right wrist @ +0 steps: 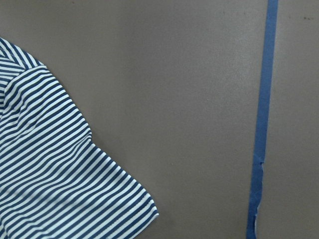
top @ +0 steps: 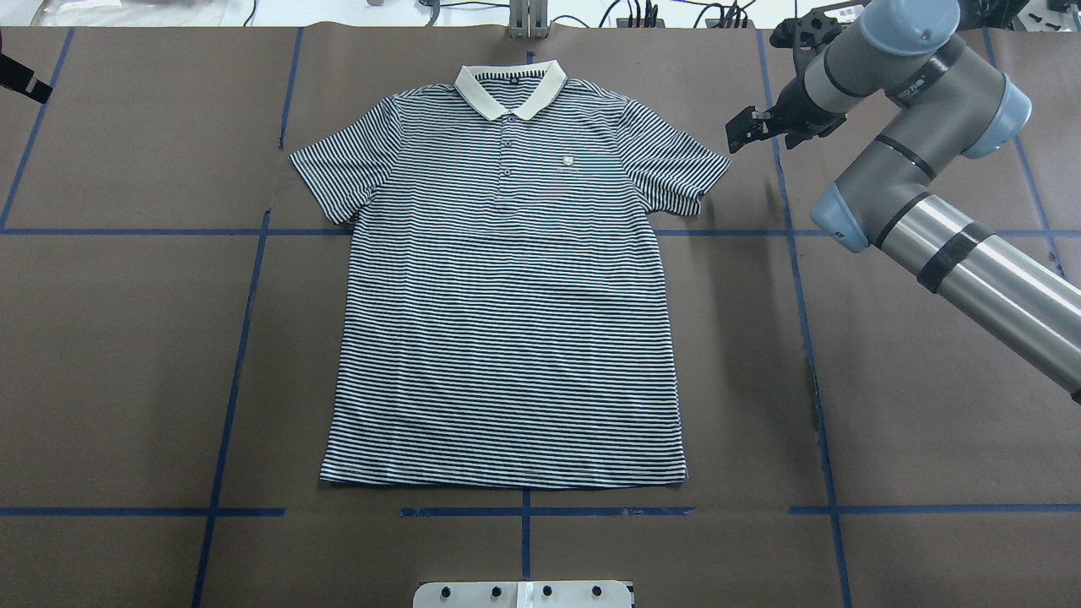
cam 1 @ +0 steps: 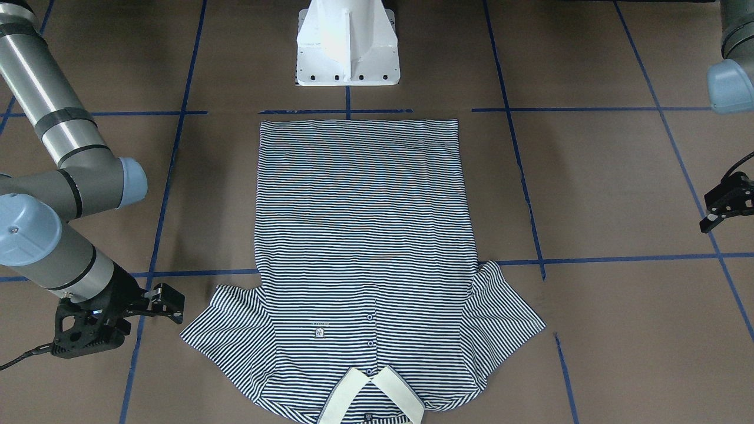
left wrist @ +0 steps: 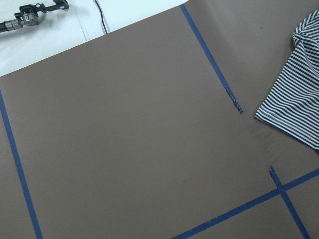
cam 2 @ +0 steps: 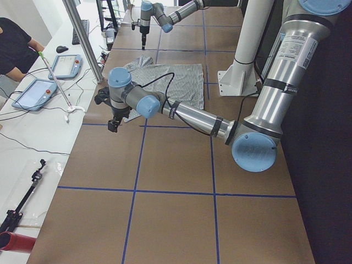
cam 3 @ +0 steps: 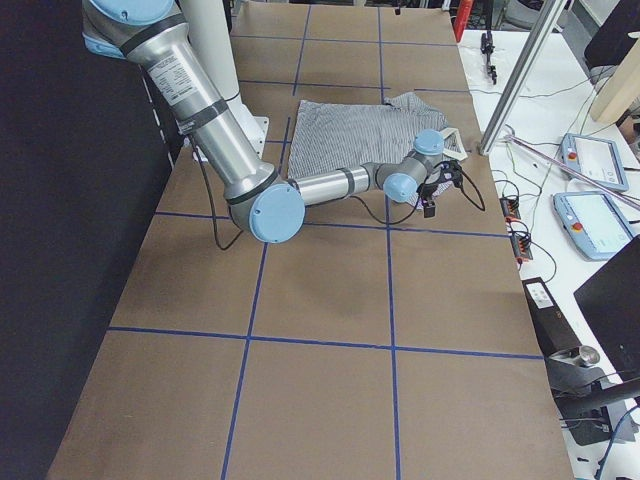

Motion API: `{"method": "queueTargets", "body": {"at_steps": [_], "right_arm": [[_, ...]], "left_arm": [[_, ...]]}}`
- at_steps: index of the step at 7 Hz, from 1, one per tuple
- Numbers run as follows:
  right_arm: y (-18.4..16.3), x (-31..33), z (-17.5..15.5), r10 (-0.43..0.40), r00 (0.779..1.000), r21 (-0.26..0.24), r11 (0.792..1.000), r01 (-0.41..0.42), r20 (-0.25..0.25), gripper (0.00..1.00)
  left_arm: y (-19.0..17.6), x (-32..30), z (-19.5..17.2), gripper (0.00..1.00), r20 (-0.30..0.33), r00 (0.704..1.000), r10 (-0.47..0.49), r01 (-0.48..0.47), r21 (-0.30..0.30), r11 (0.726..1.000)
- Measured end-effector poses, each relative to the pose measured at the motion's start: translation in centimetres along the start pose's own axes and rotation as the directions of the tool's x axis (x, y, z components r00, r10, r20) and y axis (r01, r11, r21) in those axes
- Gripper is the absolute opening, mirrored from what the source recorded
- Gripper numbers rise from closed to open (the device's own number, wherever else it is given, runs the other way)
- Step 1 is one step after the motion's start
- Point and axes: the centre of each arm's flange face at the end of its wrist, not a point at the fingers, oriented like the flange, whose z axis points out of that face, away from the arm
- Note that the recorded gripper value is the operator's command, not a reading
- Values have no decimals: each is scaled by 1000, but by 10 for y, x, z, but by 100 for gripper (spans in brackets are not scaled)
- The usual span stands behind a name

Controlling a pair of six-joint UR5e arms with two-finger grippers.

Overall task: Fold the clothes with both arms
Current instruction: 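Move the right gripper to the sleeve nearest it and grasp it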

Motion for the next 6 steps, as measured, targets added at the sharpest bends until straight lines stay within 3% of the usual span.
{"method": "queueTargets", "body": {"at_steps": [6], "right_arm": [[-1,-36,40,-7,997,-27,1000,5,-78,89]], "left_arm": [[0,2,-2,100,-5,1000,-9,9,3,1000]]}}
